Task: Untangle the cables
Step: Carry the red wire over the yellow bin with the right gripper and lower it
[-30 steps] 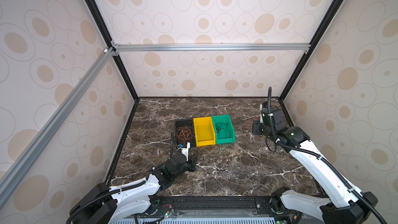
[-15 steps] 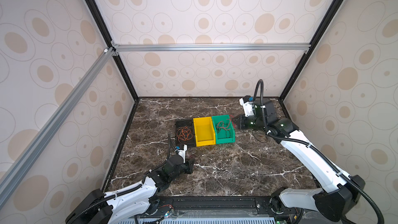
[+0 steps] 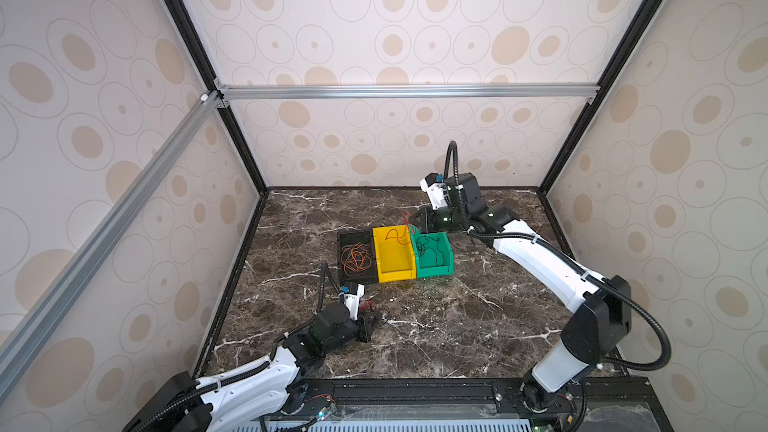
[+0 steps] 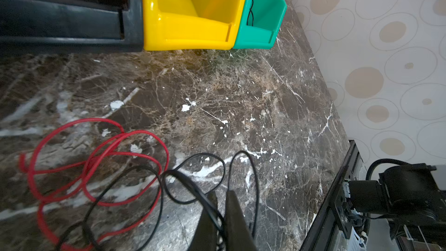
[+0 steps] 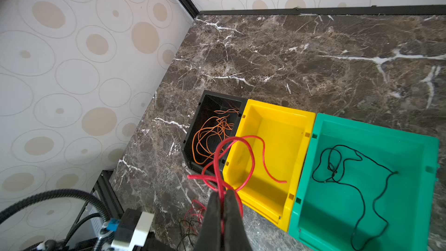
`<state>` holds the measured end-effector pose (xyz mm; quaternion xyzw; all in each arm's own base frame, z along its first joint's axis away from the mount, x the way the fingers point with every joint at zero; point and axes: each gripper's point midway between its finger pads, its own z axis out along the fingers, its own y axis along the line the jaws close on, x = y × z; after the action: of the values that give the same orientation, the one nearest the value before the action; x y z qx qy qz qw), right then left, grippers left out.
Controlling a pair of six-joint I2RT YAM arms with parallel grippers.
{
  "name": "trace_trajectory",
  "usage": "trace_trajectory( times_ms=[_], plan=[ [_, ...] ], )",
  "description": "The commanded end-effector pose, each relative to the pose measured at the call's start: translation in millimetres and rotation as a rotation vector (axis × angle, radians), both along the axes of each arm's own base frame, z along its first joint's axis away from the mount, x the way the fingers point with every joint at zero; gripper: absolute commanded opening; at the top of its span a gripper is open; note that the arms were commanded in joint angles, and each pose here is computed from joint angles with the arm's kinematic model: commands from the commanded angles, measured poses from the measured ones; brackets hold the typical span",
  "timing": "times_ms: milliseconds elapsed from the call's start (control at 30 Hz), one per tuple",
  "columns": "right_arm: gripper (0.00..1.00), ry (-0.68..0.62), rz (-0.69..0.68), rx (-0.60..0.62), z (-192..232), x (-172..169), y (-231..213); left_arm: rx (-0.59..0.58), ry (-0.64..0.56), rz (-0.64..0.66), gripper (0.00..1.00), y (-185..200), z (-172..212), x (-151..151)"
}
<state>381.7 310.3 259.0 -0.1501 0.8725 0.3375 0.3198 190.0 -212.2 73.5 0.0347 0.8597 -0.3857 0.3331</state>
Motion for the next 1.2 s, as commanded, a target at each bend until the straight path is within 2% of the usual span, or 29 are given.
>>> trace_trajectory(
  times_ms=[0,267,433,567,667,733,833,1067,1167],
  plan=[
    [0.00,-0.010,0.005,-0.002,-7,11,11,-0.063,-0.026,-0.006,0.10,-4,13,0],
    [0.00,0.045,-0.041,-0.156,-69,23,15,-0.099,-0.059,0.002,0.10,-2,24,0],
    [0.00,0.008,-0.089,-0.328,-104,32,17,-0.102,-0.060,0.005,0.10,-2,26,0],
    [0.08,0.043,-0.055,-0.394,-127,30,27,-0.103,-0.065,0.005,0.10,-3,29,1],
    [0.16,0.071,-0.022,-0.360,-128,23,34,-0.105,-0.067,0.001,0.11,-4,31,2],
    [0.32,0.060,-0.010,-0.322,-119,19,36,-0.110,-0.072,-0.002,0.11,-5,34,2],
    [0.42,0.046,0.008,-0.280,-104,14,39,-0.114,-0.077,0.002,0.11,-4,36,2],
    [0.44,0.018,0.009,-0.239,-73,3,32,-0.130,-0.087,-0.009,0.11,-8,45,3],
    [0.45,0.016,0.039,-0.205,-58,-12,29,-0.145,-0.097,-0.021,0.10,-11,53,3]
  ],
)
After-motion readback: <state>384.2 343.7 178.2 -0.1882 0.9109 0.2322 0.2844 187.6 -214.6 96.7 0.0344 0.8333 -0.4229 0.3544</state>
